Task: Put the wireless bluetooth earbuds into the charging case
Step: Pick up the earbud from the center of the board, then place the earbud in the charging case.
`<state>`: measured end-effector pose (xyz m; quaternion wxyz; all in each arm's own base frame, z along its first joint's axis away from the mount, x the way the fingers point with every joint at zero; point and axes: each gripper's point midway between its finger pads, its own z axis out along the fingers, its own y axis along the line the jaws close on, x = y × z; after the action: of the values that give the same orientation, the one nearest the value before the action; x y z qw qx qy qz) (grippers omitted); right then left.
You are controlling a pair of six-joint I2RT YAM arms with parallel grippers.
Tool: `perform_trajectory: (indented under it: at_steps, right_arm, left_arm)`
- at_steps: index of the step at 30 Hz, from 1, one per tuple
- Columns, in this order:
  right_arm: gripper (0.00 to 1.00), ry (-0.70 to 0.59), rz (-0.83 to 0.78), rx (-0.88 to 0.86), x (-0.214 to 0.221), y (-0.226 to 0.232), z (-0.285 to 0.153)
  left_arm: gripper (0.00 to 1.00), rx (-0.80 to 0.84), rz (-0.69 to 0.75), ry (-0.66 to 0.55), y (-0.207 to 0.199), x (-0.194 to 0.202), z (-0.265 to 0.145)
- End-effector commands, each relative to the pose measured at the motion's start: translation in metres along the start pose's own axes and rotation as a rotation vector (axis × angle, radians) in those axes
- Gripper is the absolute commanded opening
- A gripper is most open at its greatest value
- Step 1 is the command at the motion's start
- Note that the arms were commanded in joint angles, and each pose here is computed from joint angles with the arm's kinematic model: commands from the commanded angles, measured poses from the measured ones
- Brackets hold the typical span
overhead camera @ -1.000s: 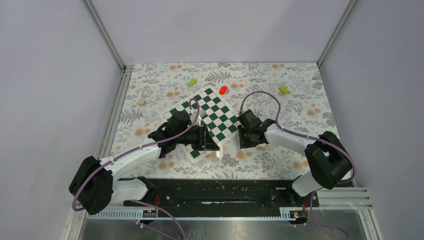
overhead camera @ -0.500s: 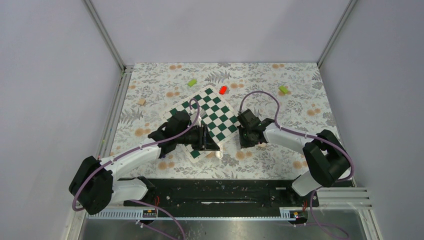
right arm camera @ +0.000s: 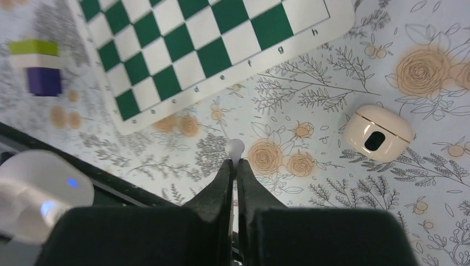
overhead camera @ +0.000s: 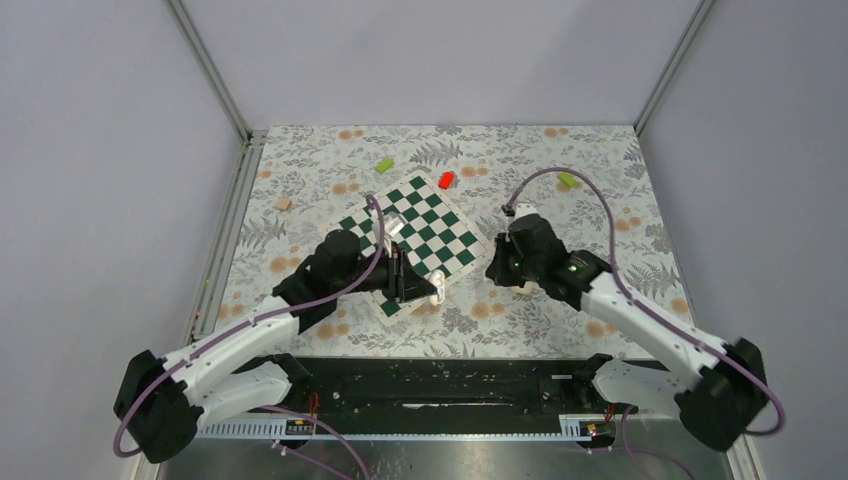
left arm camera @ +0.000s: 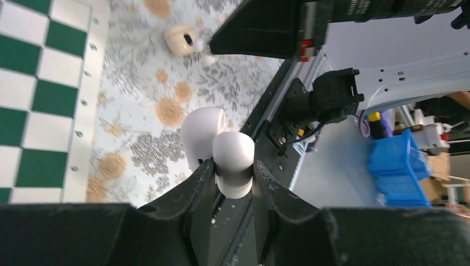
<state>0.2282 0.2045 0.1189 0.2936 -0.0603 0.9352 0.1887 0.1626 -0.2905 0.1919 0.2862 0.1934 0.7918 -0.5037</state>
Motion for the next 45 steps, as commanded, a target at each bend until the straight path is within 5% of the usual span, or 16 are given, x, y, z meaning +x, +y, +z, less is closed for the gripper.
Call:
perform_trajectory:
  at_steps: [1,15,27,45]
  right_arm:
    - [0.0,-0.12,0.039,-0.048,-0.01,0.003,-0.036]
    - [0.0,-0.407,0.026,-0.381,-0.035,0.043,-0.113]
    - [0.0,-0.452,0.022,-0.615,-0.05,0.09,-0.144]
    - [0.0,-0.417,0.0,-0.616,-0.055,0.143,-0.128]
  left_arm:
    - [0.0,0.033,0.23,-0.203,-0.007,-0.028,-0.012]
    - [0.0,0.249,0.527,-0.434,-0.043,-0.028,-0.041]
    - [0.0,0.239,0.401,-0.427,-0.045,-0.038,-0.036]
    - [0.0,0.173,0.285,-0.336,-0.041,-0.043,-0.024]
